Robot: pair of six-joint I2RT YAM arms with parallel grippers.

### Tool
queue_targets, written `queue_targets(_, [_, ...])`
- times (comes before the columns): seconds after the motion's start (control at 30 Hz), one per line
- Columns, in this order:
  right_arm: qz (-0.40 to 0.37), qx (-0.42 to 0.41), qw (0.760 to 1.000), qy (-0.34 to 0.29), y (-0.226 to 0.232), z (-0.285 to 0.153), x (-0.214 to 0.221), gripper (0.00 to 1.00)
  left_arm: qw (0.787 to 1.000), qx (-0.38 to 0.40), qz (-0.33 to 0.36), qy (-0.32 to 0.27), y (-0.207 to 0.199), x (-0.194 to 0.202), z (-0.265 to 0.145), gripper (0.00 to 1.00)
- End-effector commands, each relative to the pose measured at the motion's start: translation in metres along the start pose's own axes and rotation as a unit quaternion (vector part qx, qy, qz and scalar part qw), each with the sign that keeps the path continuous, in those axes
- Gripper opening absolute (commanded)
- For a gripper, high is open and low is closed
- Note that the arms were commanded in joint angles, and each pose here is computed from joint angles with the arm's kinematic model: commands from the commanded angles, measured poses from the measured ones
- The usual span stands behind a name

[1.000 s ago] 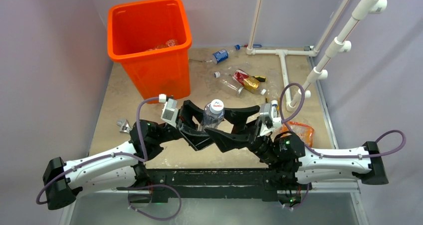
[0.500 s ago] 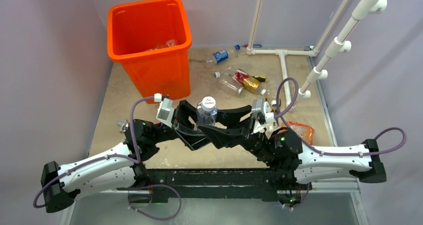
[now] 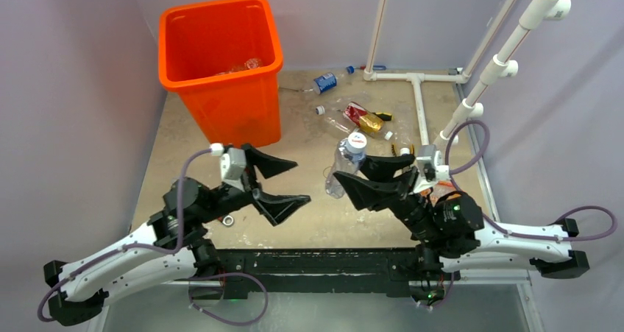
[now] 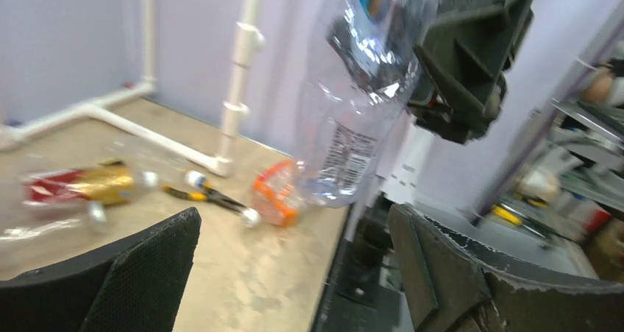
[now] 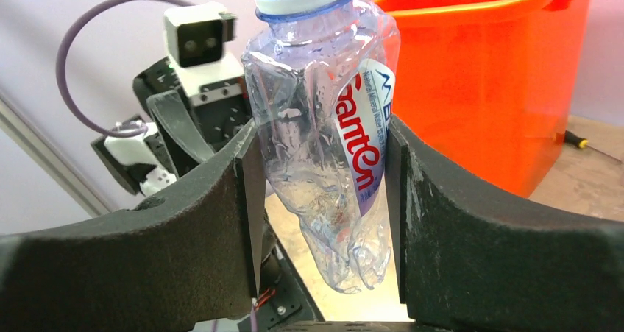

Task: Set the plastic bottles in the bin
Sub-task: Pick up the plastic bottle from the corner of the board.

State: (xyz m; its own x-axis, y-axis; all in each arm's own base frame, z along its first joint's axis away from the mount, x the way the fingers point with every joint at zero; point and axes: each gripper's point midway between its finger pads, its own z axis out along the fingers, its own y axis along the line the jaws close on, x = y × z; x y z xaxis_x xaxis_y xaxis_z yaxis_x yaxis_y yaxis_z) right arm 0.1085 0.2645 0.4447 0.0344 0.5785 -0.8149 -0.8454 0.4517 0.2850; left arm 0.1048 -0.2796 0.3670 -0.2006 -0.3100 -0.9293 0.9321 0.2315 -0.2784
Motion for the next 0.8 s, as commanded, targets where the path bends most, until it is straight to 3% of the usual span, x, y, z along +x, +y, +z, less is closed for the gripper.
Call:
queue_targets(0.0, [-0.024, 0.027, 0.999, 0.037, -0.02, -0.019, 0.022, 0.22, 0.989, -0.106, 0.069, -0.071, 0.026, -0.056, -0.028, 0.99])
queue_targets(0.13, [-0.038, 0.016, 0.995, 0.089, -0.017, -0.021, 0.058, 0.22, 0.981, -0.114, 0.089, -0.128, 0.022, -0.098, -0.023, 0.99])
queue_targets(0.23, [-0.041, -0.001, 0.992, 0.117, -0.008, -0.017, 0.081, 0.21, 0.984, -0.11, 0.083, -0.114, 0.02, -0.109, 0.003, 0.98])
queue_targets(0.47, [-0.03, -0.021, 0.991, 0.125, 0.001, -0.016, 0.094, 0.19, 0.994, -0.051, 0.071, -0.072, 0.006, -0.097, 0.047, 0.89])
queue_targets(0.6, [-0.029, -0.021, 0.992, 0.121, 0.001, -0.015, 0.091, 0.18, 0.996, -0.039, 0.067, -0.036, 0.006, -0.082, 0.055, 0.74])
queue_targets(0.77, [-0.029, -0.012, 0.993, 0.111, -0.003, -0.015, 0.087, 0.17, 0.998, -0.017, 0.057, -0.012, 0.0, -0.067, 0.053, 0.65])
